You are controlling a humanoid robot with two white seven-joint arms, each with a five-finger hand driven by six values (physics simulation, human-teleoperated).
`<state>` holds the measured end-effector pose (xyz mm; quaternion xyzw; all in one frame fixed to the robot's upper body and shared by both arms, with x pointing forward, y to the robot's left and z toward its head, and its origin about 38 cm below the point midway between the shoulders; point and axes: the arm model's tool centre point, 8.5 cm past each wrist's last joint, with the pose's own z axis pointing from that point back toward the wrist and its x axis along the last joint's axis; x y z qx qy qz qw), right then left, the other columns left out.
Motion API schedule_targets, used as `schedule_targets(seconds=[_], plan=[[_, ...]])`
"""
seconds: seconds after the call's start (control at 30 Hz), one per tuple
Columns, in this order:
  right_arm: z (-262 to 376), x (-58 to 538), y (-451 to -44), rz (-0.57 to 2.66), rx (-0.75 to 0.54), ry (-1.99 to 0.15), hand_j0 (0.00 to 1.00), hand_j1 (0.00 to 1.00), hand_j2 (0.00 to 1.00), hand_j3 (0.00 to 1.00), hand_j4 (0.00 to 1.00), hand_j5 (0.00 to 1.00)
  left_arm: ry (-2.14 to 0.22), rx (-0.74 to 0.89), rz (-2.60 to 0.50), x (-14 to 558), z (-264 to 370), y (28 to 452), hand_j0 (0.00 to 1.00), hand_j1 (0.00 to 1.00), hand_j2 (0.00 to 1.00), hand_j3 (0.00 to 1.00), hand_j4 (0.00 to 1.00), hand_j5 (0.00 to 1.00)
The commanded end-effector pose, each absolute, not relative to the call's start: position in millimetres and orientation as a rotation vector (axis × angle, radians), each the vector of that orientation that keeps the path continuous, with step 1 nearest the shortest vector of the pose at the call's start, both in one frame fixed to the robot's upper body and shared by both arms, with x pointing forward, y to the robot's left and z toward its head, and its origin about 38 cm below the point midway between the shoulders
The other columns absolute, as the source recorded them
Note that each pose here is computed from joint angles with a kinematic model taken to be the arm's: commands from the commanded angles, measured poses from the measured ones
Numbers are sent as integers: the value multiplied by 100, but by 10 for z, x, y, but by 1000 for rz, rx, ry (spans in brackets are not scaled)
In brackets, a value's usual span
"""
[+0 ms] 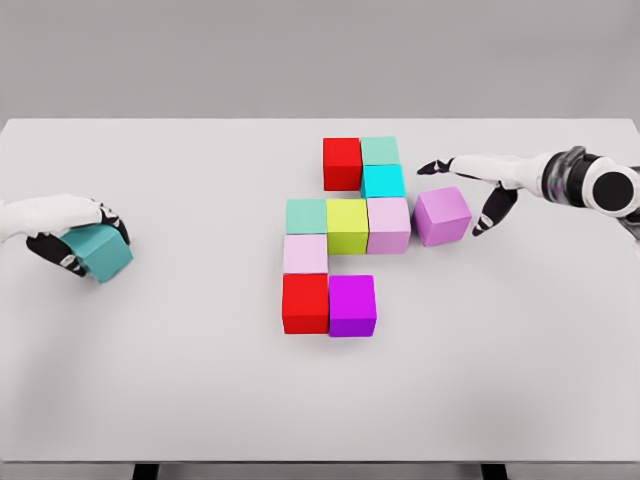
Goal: Assemble the squares on the desktop into the number 2
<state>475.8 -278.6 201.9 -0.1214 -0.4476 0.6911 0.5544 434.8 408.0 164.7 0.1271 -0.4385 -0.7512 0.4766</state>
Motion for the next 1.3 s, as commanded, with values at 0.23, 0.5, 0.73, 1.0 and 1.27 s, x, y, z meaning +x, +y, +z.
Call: schedule_targets(seconds=[0.23,0.5,0.73,1.0,1.27], plan=[[1925,4837,-2805,1617,-290,-1039,100,100,100,100,100,100,-1206,290,-1708,4425,1748,3955,32,32,32,32,32,32],[1901,4865,-2788,1622,-280,-1047,100,100,100,100,100,100,-1173,306,-1547,4649,1864,3146,31,31,31,31,31,31],[1875,4871,-2796,1624,-275,-1045,100,100,100,100,100,100,-1107,327,-1378,4956,1934,2563,31,31,31,31,31,31],[1810,4849,-2723,1648,-256,-1040,100,100,100,100,100,100,-1048,326,-1225,5383,2091,1975,29,29,29,29,29,29],[1761,4851,-2716,1646,-251,-1027,100,100,100,100,100,100,-1027,326,-1132,5696,2032,1636,29,29,29,29,29,29]])
